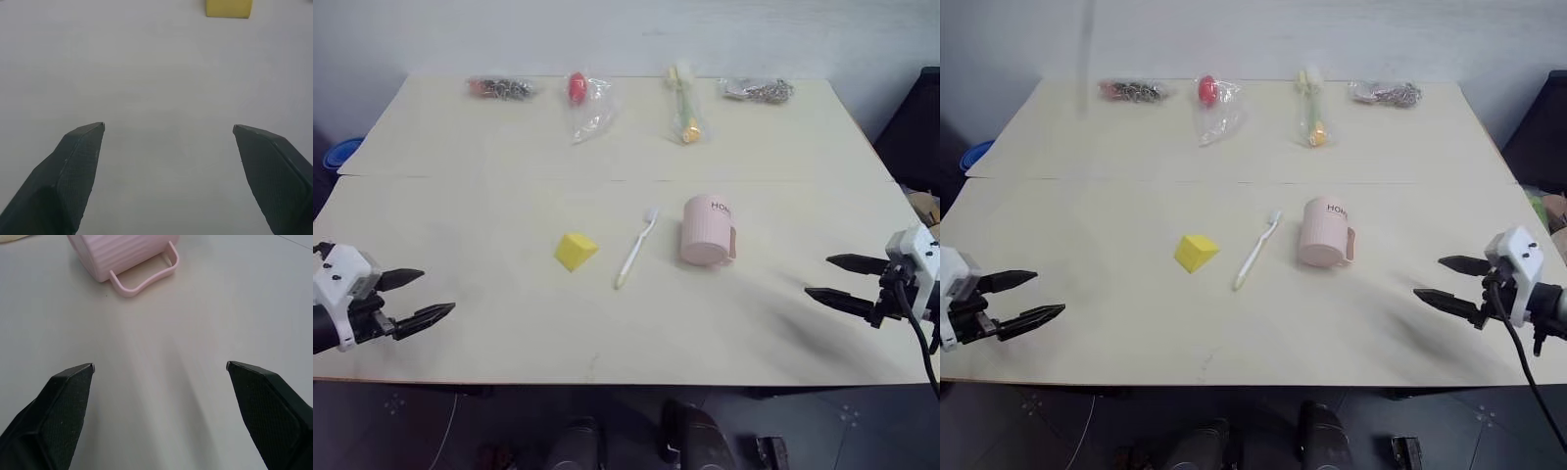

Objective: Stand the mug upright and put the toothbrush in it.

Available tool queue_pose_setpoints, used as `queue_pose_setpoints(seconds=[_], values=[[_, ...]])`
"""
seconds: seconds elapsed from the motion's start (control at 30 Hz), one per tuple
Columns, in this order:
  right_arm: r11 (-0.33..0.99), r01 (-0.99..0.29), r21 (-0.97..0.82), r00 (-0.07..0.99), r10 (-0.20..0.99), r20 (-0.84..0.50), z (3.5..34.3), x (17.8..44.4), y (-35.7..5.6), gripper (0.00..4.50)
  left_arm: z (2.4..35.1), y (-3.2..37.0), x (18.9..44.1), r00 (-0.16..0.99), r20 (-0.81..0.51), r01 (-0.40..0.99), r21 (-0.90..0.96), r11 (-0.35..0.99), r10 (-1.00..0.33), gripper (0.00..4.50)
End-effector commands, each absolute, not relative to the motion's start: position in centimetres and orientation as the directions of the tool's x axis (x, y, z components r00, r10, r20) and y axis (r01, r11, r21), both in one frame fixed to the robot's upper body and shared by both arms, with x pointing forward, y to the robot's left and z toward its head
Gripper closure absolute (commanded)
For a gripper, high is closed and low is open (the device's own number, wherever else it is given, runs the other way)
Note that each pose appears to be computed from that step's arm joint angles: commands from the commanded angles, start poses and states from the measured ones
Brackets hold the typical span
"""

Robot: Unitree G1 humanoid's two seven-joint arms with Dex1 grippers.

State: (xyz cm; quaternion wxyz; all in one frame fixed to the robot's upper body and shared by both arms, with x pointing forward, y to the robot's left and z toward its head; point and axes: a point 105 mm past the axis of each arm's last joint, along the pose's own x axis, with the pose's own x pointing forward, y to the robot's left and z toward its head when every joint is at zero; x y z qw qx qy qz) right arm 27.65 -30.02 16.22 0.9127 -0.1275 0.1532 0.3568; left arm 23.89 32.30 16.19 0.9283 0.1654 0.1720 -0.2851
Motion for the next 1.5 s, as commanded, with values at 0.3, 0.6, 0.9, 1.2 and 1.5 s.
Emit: queue_pose_setpoints(seconds=[0.3,0.6,0.9,1.2,1.5], values=[[0.735,-0.658,-0.160,0.740,0.593,-0.319,18.1,27.8,-29.9,0.00,16.2,31.9,24.5,0.799,-0.391,0.567,0.234,0.790,-0.457,0.03],[0.749,-0.639,-0.172,0.758,0.577,-0.302,18.1,28.3,-29.5,0.00,16.5,31.5,24.8,0.791,-0.391,0.578,0.224,0.785,-0.471,0.03],[0.754,-0.646,-0.118,0.747,0.591,-0.305,18.0,27.7,-29.2,0.00,16.6,31.2,24.9,0.789,-0.382,0.580,0.209,0.787,-0.480,0.03],[0.760,-0.638,-0.123,0.754,0.584,-0.299,18.2,27.8,-29.3,0.00,16.8,30.9,25.2,0.789,-0.365,0.586,0.206,0.783,-0.494,0.03],[0.685,-0.719,-0.114,0.687,0.676,-0.266,19.6,27.0,-26.5,0.00,18.2,29.1,26.9,0.797,-0.293,0.590,0.186,0.786,-0.528,0.03]])
